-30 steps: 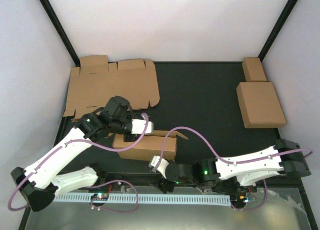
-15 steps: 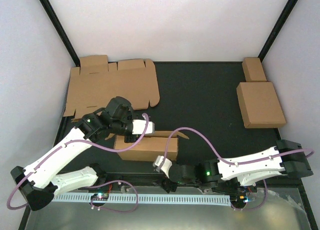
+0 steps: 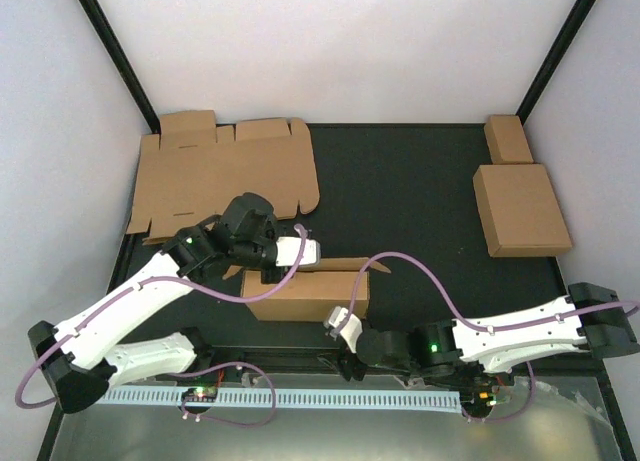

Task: Fold the paper box

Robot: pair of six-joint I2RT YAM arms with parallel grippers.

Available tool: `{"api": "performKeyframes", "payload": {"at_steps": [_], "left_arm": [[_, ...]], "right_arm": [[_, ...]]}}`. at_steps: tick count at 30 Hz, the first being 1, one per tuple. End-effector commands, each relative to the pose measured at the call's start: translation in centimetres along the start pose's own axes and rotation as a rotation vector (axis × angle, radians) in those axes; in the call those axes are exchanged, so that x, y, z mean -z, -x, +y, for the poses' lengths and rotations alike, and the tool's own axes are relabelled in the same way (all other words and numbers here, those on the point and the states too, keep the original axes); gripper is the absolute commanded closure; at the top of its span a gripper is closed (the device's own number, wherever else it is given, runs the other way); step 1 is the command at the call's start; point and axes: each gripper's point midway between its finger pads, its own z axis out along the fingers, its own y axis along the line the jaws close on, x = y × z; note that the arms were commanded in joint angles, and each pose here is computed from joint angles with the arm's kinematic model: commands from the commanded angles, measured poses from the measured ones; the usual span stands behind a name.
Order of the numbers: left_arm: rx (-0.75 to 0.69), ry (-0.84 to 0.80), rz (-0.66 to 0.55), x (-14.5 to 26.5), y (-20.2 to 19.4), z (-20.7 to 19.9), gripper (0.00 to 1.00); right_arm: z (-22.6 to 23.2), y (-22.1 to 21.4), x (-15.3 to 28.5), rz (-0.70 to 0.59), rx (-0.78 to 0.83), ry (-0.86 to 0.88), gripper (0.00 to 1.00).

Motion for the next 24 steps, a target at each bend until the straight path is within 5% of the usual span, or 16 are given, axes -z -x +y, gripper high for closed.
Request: {"api": "performKeyframes", "payload": {"at_steps": [1, 24], "left_arm": [[-0.02, 0.056, -0.078, 0.5, 2.6, 1.3, 0.98], [-0.019, 0.059, -0.128, -1.4, 4.2, 2.3, 0.97]], "right_arm": [[0.0, 0.9, -0.1, -0.03, -0.023, -0.019, 0.32], [-2.1, 0.5, -0.4, -0.081, -0.1, -0.056, 0.38]]}}
